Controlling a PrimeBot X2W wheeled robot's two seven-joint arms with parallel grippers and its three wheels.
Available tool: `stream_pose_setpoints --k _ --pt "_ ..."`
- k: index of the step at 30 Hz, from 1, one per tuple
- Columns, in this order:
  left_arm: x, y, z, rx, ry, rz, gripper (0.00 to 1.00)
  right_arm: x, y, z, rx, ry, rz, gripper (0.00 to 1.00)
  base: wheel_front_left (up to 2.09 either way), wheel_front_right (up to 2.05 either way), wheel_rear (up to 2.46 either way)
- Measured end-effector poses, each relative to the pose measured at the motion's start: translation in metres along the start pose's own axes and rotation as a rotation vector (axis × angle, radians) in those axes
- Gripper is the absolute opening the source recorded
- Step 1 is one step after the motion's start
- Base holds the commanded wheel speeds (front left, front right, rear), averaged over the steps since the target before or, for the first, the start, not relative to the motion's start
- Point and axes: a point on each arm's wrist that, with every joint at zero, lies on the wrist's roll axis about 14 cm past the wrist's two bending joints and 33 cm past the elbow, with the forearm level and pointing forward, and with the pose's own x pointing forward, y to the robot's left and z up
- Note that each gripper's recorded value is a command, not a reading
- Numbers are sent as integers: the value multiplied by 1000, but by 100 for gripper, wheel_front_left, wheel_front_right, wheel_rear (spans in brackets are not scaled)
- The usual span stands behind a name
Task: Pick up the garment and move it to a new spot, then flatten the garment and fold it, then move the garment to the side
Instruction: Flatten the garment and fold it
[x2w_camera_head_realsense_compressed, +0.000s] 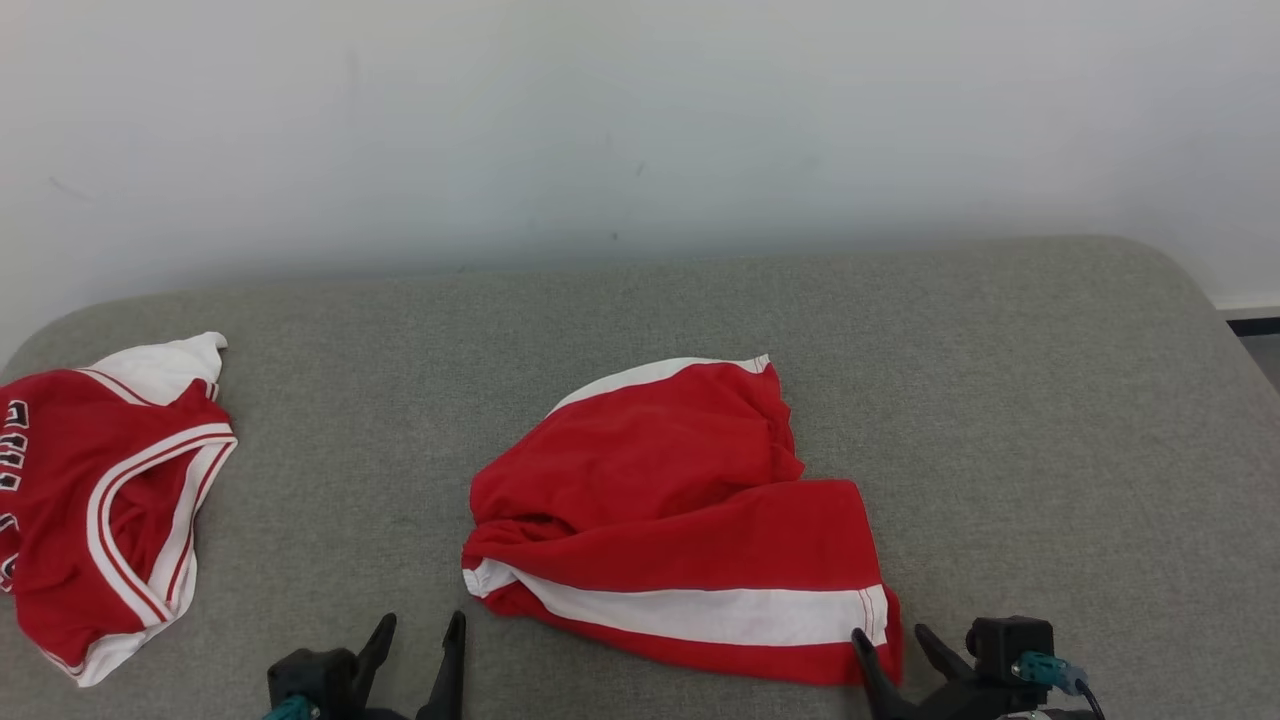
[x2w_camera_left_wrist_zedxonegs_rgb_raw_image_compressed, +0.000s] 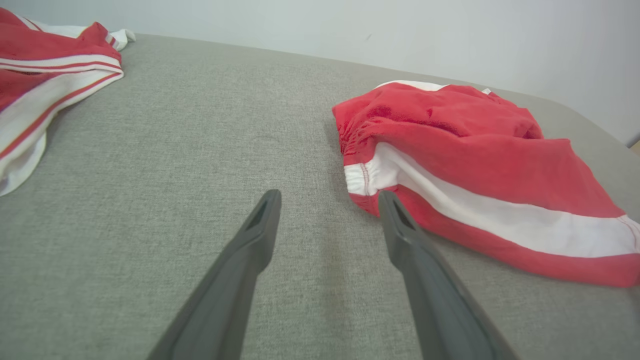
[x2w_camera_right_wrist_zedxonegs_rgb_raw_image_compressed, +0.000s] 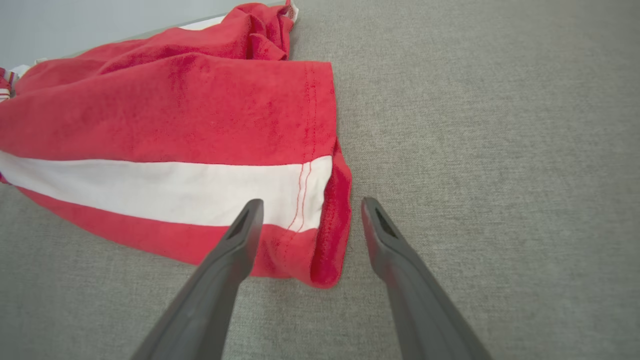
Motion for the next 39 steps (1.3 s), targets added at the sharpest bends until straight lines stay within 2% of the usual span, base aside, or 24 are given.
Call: stream_pose_setpoints --k 3,12,29,30,31,32,39 --pt "11 -5 -4 -2 28 -19 100 7 5 -5 44 43 17 100 0 0 0" --pt "33 -16 -18 -16 96 -59 100 28 11 -5 60 101 46 100 0 0 0" --pt "51 -34 -31 -49 189 -111 100 44 23 -7 61 114 85 100 0 0 0" --pt "52 -34 -33 -49 195 -113 92 44 23 -7 59 112 86 59 0 0 0" --pt "52 -34 -33 -49 195 -113 31 44 23 -7 59 112 86 22 0 0 0" --pt "54 -35 -34 -51 198 -116 0 45 23 -6 60 109 87 0 0 0 0" --pt "56 -31 -19 -51 129 -108 0 44 26 4 57 52 95 0 0 0 0"
